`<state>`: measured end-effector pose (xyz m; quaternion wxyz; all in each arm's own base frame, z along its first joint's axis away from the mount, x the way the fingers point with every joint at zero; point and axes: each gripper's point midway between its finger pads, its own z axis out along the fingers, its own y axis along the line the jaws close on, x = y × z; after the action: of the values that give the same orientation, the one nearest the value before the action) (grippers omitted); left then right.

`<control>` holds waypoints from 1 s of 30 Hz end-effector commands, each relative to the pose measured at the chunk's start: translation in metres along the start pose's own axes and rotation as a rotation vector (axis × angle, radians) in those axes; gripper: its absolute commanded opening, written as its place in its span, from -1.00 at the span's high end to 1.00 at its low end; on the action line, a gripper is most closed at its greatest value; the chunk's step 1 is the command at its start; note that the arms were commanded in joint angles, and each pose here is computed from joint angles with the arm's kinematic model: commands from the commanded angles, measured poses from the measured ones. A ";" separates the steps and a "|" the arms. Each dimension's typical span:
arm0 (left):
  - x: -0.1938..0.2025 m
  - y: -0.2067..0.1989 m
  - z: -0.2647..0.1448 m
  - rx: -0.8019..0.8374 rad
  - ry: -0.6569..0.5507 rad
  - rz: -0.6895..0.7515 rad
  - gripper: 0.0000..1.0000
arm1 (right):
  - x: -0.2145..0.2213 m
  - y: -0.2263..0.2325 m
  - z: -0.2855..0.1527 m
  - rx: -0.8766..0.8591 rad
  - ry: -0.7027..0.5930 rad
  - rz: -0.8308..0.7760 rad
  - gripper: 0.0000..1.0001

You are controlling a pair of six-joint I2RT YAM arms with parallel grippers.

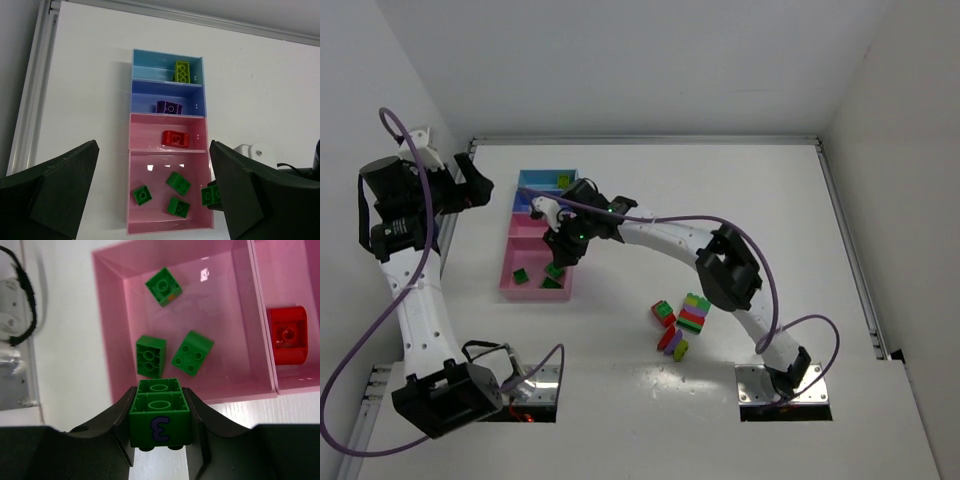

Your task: Sort the legos into containers by color

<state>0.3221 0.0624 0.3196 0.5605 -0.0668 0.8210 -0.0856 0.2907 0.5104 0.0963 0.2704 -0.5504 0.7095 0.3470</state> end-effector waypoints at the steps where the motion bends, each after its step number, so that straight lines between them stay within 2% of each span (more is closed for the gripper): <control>1: 0.005 0.005 -0.003 0.002 0.003 -0.045 -1.00 | -0.019 -0.004 0.004 0.034 -0.023 -0.054 0.88; 5: 0.010 0.010 -0.001 0.016 0.024 -0.052 -1.00 | -0.020 0.002 0.013 0.031 -0.020 -0.067 0.50; 10: 0.015 0.017 0.001 0.024 0.043 -0.070 -1.00 | -0.028 0.007 0.017 0.019 -0.048 -0.077 0.14; 15: 0.016 0.021 0.003 0.016 0.048 -0.069 -1.00 | -0.039 0.013 0.020 0.007 -0.072 -0.086 -0.35; 21: 0.019 0.017 0.000 0.050 0.052 -0.045 -1.00 | -0.051 0.021 0.016 0.003 -0.099 -0.097 -0.39; 24: 0.019 0.005 -0.004 0.119 0.039 0.012 -1.00 | -0.059 0.016 -0.009 0.024 -0.118 -0.080 -0.39; 25: 0.024 -0.003 -0.004 0.175 0.045 0.020 -1.00 | -0.067 0.003 -0.036 0.063 -0.139 -0.069 -0.39; 28: 0.039 -0.024 -0.009 0.318 0.077 0.091 -1.00 | -0.041 -0.023 -0.077 0.130 -0.115 0.019 -0.36; 30: 0.055 -0.040 -0.008 0.397 0.122 0.132 -1.00 | -0.021 -0.054 -0.130 0.221 -0.117 0.087 -0.36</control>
<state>0.3084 0.0453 0.2794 0.5161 0.0101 0.8390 -0.1719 0.2947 0.4777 0.1088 0.2769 -0.5323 0.7304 0.3264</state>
